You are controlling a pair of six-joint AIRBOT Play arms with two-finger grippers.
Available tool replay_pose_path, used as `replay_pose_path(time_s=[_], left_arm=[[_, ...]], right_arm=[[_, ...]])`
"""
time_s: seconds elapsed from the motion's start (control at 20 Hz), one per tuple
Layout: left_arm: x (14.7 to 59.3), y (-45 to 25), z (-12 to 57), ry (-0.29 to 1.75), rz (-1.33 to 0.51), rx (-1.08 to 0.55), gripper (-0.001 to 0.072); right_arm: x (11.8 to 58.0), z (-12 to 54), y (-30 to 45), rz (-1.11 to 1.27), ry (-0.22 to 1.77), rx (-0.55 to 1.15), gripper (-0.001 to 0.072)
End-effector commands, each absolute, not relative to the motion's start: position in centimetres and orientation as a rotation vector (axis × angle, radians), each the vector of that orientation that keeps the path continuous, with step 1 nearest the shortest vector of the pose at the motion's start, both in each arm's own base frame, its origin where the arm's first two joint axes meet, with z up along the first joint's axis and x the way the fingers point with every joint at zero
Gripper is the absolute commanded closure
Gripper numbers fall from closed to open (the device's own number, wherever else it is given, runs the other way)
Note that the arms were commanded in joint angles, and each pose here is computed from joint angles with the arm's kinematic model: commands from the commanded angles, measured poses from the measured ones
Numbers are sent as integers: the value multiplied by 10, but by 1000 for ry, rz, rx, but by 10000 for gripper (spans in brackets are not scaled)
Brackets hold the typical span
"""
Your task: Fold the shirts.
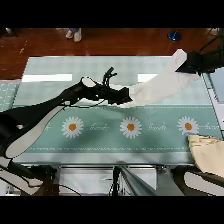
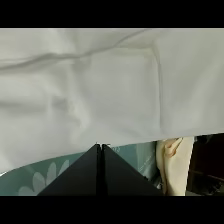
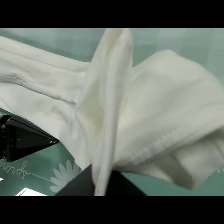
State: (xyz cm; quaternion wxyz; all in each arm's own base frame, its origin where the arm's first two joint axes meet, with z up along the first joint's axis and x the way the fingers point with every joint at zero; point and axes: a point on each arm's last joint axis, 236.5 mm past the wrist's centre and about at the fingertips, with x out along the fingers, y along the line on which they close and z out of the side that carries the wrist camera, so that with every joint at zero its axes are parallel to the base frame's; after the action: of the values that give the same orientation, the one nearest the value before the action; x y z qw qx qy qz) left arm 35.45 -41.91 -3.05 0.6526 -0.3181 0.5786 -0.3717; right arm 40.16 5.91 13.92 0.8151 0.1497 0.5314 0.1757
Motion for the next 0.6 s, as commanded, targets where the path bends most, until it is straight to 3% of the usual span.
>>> replay_pose_path(time_s=[0.0, 0.4, 0.55], left_arm=[[340, -438, -48, 1381, -832, -757, 678], [309, -480, -81, 1493, -838, -821, 678], [321, -466, -74, 1486, -863, -828, 679]], right_arm=[[398, 142, 70, 397, 1139, 315, 695], [388, 142, 110, 475, 1160, 260, 695], [388, 141, 98, 429, 1156, 215, 695]])
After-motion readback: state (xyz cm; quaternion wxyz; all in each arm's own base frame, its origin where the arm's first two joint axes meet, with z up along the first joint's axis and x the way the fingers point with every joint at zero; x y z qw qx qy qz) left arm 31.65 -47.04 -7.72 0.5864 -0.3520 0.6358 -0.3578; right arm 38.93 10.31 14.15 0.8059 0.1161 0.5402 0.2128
